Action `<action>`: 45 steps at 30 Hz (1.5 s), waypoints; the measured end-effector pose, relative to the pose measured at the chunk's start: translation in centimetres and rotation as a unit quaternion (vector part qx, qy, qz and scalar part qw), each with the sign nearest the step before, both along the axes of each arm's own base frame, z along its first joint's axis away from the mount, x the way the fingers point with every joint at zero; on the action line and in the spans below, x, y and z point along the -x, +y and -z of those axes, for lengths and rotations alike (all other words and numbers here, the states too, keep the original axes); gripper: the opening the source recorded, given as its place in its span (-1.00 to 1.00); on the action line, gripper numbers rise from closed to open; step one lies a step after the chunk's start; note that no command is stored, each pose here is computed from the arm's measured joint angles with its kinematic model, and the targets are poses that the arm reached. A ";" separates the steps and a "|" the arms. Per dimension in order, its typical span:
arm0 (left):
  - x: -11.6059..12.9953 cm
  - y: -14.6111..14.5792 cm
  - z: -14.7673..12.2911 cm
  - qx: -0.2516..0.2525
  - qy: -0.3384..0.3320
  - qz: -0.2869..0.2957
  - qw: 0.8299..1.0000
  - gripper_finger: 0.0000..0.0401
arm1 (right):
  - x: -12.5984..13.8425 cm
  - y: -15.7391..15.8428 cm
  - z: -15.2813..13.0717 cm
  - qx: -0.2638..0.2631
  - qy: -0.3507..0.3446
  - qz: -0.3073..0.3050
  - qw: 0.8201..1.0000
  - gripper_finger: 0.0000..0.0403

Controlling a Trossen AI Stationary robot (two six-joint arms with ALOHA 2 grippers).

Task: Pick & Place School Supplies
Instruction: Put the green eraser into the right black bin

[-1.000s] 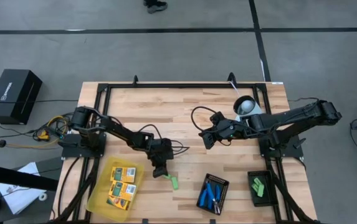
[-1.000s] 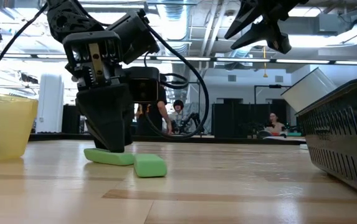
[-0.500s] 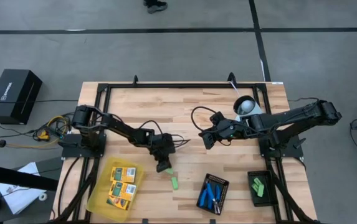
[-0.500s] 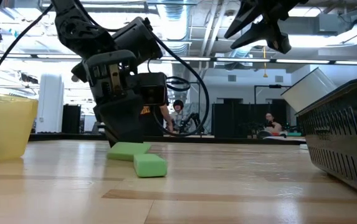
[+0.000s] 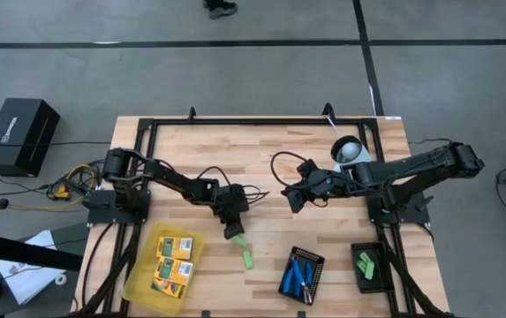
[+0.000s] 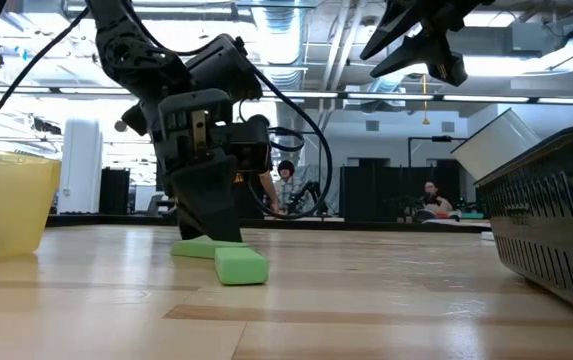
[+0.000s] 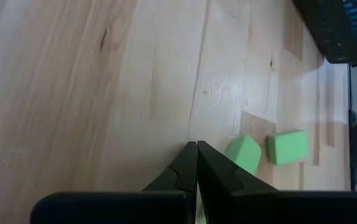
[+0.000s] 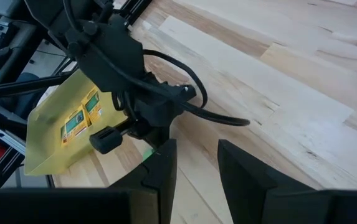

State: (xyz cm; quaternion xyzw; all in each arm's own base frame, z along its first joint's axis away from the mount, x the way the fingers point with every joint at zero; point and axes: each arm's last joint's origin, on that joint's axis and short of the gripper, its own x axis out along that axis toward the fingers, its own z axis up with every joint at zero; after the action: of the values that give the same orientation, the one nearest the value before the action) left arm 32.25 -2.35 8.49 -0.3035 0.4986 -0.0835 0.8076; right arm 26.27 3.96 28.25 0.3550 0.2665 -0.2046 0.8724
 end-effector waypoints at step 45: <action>-3.4 -6.4 -5.7 -0.215 0.015 0.247 0.945 0.20 | -0.3 -0.1 -0.4 0.006 -0.024 -0.005 1.000 -0.46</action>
State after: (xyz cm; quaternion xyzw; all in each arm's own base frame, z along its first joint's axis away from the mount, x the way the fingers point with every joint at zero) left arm 35.60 -8.75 14.21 0.0084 0.5763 -0.1663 0.8001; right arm 26.59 3.87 28.66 0.3535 0.2464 -0.1933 0.8814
